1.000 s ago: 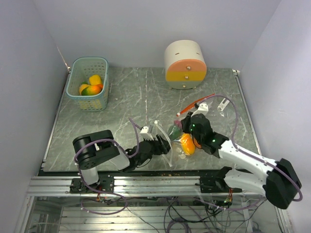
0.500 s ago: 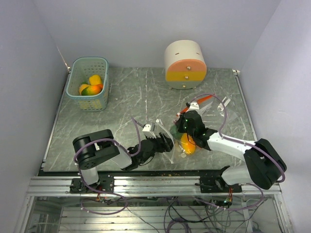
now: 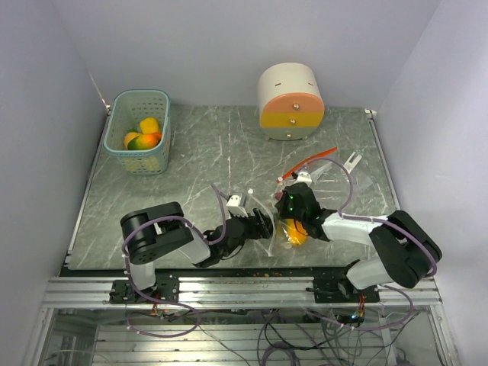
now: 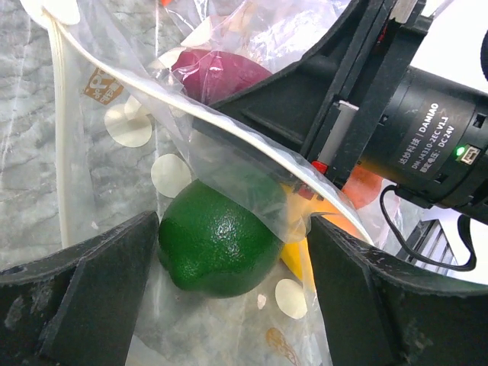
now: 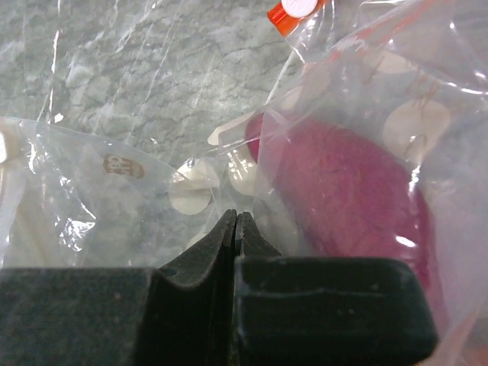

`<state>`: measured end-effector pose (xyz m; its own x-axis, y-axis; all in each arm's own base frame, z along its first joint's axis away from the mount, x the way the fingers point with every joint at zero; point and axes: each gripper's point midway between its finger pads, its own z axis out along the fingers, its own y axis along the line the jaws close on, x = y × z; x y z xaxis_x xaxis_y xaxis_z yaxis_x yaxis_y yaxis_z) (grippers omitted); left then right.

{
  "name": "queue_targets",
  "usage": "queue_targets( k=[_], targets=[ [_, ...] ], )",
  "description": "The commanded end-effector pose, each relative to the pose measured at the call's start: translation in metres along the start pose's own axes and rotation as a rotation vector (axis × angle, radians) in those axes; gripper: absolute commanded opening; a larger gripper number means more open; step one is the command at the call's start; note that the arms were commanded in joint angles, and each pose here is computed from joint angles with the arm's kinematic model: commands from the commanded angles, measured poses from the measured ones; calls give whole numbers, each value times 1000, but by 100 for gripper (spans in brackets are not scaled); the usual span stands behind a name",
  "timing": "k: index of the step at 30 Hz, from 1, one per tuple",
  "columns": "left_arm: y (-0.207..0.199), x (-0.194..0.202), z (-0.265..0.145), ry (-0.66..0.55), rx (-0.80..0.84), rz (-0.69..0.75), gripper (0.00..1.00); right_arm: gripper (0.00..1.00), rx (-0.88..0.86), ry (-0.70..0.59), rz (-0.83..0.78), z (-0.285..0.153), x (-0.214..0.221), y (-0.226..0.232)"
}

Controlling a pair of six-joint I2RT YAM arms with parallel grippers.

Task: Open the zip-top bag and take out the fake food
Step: Pick up the fake fruit from the zipper food storage bag.

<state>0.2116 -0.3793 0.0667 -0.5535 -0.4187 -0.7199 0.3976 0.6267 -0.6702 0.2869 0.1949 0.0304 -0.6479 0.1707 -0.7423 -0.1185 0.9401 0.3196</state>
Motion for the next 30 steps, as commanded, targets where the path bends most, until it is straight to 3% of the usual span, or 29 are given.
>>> queue_targets(
  k=[1,11,16,21,30],
  targets=[
    [-1,-5,5,-27,-9,18,89,0,-63,21,31,2,10,8],
    [5,18,3,20,48,0,86,0,-157,63,74,-6,31,16],
    [4,31,0,27,121,-77,71,0,-160,63,73,-7,30,17],
    [10,21,-10,-10,111,-82,49,0,-136,55,67,-8,27,13],
    [3,-19,-39,-60,90,-8,39,0,-10,51,31,-6,26,-9]
  ],
)
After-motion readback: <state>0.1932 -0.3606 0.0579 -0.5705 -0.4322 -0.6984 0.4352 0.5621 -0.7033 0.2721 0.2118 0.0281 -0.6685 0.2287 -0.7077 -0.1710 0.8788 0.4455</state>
